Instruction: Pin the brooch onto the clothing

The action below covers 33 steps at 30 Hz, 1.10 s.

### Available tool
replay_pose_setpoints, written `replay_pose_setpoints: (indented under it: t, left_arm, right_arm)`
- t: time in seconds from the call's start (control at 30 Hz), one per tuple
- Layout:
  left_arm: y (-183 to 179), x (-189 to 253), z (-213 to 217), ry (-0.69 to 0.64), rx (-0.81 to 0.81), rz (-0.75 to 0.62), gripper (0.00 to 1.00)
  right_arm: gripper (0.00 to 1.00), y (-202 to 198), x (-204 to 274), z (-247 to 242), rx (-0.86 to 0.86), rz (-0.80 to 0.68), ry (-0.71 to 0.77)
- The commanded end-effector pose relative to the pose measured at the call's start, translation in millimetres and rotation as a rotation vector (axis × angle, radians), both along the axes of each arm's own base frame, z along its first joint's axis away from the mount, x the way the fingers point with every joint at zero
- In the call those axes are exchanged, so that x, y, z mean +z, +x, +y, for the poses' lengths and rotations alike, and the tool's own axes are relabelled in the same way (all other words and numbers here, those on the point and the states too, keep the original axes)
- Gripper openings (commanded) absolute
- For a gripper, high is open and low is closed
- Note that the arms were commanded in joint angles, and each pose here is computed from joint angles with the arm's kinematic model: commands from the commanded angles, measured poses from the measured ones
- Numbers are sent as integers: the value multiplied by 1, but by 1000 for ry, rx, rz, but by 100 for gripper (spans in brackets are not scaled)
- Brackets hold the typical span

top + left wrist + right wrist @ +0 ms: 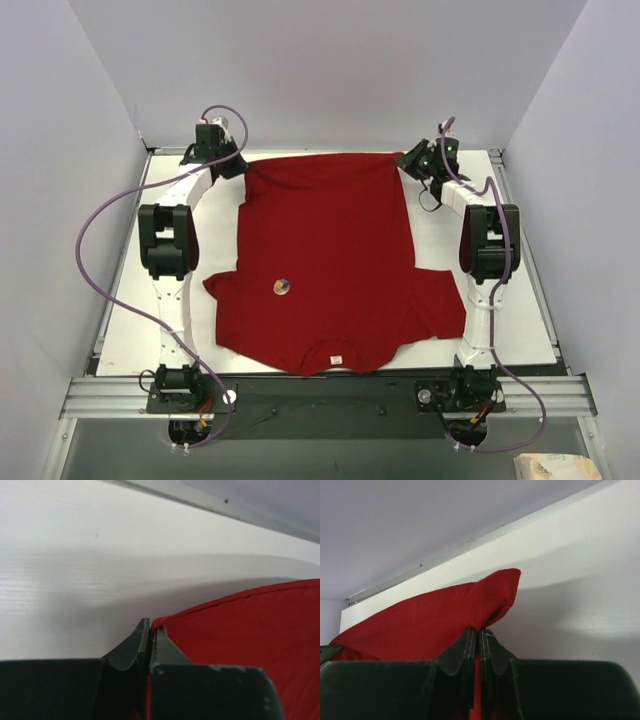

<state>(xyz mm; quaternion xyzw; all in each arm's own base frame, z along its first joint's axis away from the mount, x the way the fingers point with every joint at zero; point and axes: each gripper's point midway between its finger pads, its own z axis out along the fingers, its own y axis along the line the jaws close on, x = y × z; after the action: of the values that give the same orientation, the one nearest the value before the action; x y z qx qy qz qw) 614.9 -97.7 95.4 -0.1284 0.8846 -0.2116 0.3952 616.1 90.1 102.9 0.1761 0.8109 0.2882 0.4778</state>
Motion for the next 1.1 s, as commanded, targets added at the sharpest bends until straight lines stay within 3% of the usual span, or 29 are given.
replay_pose_setpoints:
  t: [0.0, 0.17, 0.2, 0.27, 0.3, 0.33, 0.43, 0.5, 0.63, 0.73, 0.8, 0.83, 0.87, 0.93, 0.97, 1.07]
  left_arm:
    - [34, 23, 3, -54, -1, -108, 0]
    - [62, 20, 9, -79, 5, -139, 1]
    - [65, 18, 10, -85, 9, -138, 6]
    - [71, -2, 15, -108, 23, -103, 42]
    - [76, 4, 15, -121, 25, -121, 54]
    - [78, -6, 16, -125, 31, -107, 73]
    - [79, -5, 22, -122, 64, -105, 97]
    - [77, -1, 23, -114, 59, -108, 97]
    - [59, 19, 22, -110, 49, -112, 97]
    - [42, 51, 21, -117, 41, -143, 97]
    - [21, 39, 23, -104, 52, -104, 97]
    - [11, 66, 23, -101, 50, -140, 97]
    - [-7, 44, 25, -87, 57, -84, 97]
    - [-30, 71, 21, -78, 53, -117, 97]
    - [-50, 49, 21, -65, 52, -57, 96]
    - [-85, 64, 16, -36, 37, -59, 89]
  right_arm:
    - [0, 38, 19, -4, -2, -90, 17]
    - [0, 63, 12, -7, -18, -92, 68]
    - [0, 66, -2, -9, -24, -70, 74]
    - [17, 73, -8, -8, -31, -60, 97]
    - [30, 74, -9, -8, -34, -55, 105]
    - [50, 76, -8, -8, -45, -51, 126]
    - [76, 76, -6, -36, -114, -51, 123]
    - [88, 71, 2, -42, -135, -59, 105]
    - [95, 53, 23, -42, -128, -73, 93]
    - [96, 32, 35, -37, -121, -58, 116]
    - [97, 19, 56, -34, -115, -74, 122]
    - [97, 4, 40, -32, -112, -29, 118]
    - [97, -5, 58, -27, -105, -47, 117]
    - [97, -28, 41, -23, -97, 24, 112]
    - [97, -38, 52, -20, -92, 22, 108]
    - [98, -74, 37, -6, -73, 124, 97]
